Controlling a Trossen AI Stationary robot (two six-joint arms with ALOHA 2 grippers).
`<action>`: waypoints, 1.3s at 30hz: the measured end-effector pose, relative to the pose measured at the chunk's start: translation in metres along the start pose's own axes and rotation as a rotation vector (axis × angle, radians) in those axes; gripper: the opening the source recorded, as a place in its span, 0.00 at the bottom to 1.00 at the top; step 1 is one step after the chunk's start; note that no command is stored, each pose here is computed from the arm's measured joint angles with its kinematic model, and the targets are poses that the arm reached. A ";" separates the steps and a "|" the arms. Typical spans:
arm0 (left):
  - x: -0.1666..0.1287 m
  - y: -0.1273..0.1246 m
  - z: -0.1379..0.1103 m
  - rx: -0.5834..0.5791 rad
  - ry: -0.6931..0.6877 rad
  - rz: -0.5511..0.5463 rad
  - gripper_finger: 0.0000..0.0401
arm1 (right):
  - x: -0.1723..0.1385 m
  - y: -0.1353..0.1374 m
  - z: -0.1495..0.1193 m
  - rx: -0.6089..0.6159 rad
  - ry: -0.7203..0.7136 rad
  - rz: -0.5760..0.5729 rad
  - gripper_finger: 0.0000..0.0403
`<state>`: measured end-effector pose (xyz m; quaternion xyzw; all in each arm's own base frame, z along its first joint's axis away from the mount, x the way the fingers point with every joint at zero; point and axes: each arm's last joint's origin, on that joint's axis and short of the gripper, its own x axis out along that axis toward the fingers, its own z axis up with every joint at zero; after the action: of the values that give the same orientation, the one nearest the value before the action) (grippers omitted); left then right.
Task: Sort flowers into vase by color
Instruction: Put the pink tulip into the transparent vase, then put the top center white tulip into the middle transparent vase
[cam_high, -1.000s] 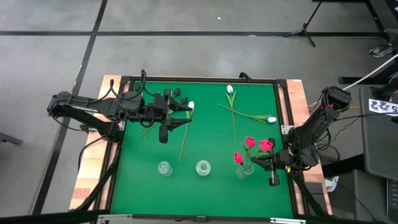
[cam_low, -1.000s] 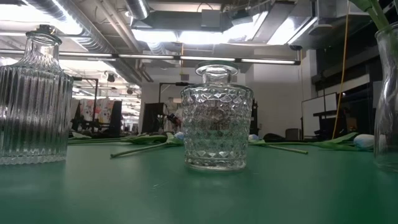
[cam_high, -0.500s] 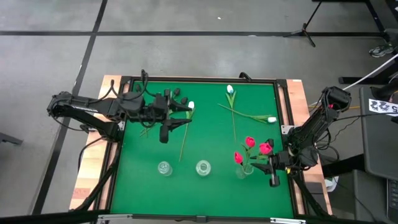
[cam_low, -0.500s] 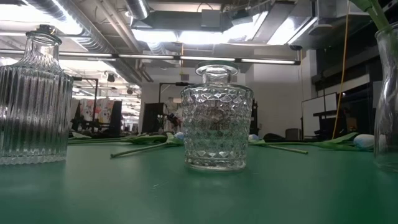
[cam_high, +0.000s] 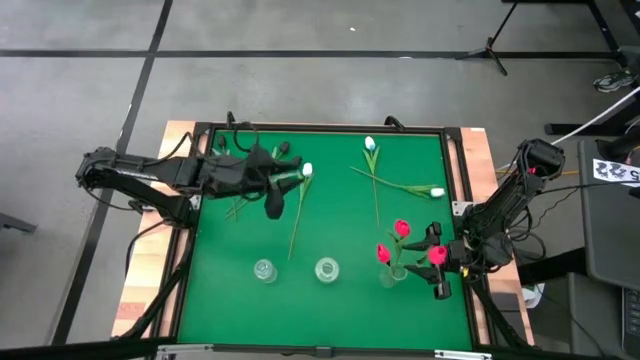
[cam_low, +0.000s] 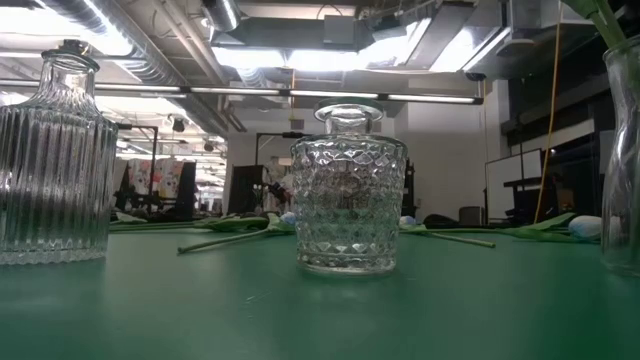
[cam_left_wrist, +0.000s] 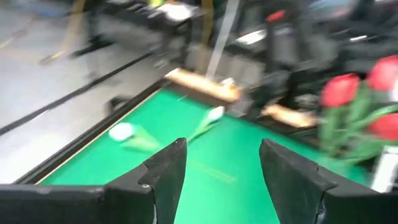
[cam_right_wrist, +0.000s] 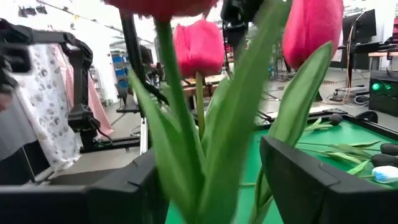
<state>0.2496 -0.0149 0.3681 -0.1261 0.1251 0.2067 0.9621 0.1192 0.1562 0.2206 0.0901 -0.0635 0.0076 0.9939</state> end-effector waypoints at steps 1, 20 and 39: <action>0.001 0.003 -0.002 -0.010 0.020 0.036 0.50 | 0.000 0.000 0.001 0.007 -0.004 0.000 0.56; 0.111 0.029 -0.112 -0.140 0.435 0.622 0.50 | 0.000 -0.001 0.002 0.027 -0.014 -0.039 0.56; 0.149 0.046 -0.171 -0.256 0.441 0.730 0.50 | 0.000 -0.001 0.004 0.046 -0.024 -0.039 0.56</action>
<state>0.3294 0.0303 0.1549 -0.2328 0.3370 0.5147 0.7532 0.1186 0.1541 0.2245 0.1144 -0.0733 -0.0111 0.9907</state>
